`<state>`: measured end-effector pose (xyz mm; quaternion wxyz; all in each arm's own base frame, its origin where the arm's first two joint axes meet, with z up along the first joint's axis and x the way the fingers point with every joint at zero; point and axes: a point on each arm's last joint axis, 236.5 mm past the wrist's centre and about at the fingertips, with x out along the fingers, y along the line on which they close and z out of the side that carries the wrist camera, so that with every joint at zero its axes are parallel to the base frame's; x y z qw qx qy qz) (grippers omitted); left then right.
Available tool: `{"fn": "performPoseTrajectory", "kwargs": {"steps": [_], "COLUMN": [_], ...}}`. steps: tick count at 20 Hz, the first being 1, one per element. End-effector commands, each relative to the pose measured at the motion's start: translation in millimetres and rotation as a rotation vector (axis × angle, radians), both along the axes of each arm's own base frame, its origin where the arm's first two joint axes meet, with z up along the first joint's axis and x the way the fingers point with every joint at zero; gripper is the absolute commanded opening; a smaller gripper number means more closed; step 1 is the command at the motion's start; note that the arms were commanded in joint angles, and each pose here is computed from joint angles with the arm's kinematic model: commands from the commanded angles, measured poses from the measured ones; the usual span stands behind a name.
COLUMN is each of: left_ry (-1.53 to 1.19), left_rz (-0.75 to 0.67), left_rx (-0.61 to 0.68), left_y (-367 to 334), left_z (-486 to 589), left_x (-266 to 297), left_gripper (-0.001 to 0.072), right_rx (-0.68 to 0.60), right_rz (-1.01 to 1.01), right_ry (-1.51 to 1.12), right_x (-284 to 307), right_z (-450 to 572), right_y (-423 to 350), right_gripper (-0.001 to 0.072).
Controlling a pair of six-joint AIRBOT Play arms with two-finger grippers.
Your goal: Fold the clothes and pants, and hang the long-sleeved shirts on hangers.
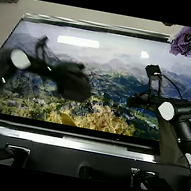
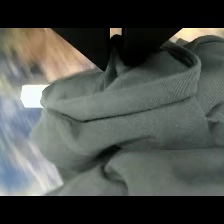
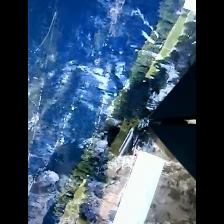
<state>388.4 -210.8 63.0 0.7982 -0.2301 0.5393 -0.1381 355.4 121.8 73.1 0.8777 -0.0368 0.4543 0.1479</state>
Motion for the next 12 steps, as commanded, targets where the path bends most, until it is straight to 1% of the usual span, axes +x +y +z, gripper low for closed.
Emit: {"fn": "performPoseTrajectory", "kwargs": {"steps": [1,4,5,6,7,8,10,12], "left_ry": [0.085,0.124,0.138,0.149,0.151,0.140,0.069,-0.001], "left_rz": [-0.054,-0.051,-0.046,-0.022,0.012,0.027,0.007,0.029], "left_rx": [-0.098,-0.122,-0.122,-0.138,-0.156,-0.159,-0.142,-0.131], "left_y": [-83.4,-117.7,-118.9,-116.1,-107.5,-94.6,-60.1,-17.4], "left_z": [-33.5,-71.3,-76.3,-75.3,-68.4,-57.8,-25.3,7.6], "left_x": [-81.4,-109.5,-109.8,-105.2,-95.9,-85.6,-65.1,-48.8], "left_gripper": [0.0012,0.0018,0.0053,0.0217,0.0484,0.0571,0.0571,0.0571], "right_rx": [0.001,0.003,0.004,0.004,0.004,0.005,0.005,0.024], "right_rz": [0.001,0.000,0.000,0.000,0.000,0.000,0.000,-0.002], "right_ry": [-0.001,-0.007,-0.009,-0.011,-0.011,-0.011,-0.012,0.008], "right_x": [0.0,1.2,1.5,1.8,1.8,1.9,2.0,-1.6], "right_z": [0.6,1.5,1.8,2.0,2.1,2.1,2.2,0.7], "right_y": [0.4,0.7,0.8,0.9,1.0,1.0,1.0,4.3], "right_gripper": [0.0033,0.0033,0.0033,0.0033,0.0033,0.0033,0.0033,0.0036]}}
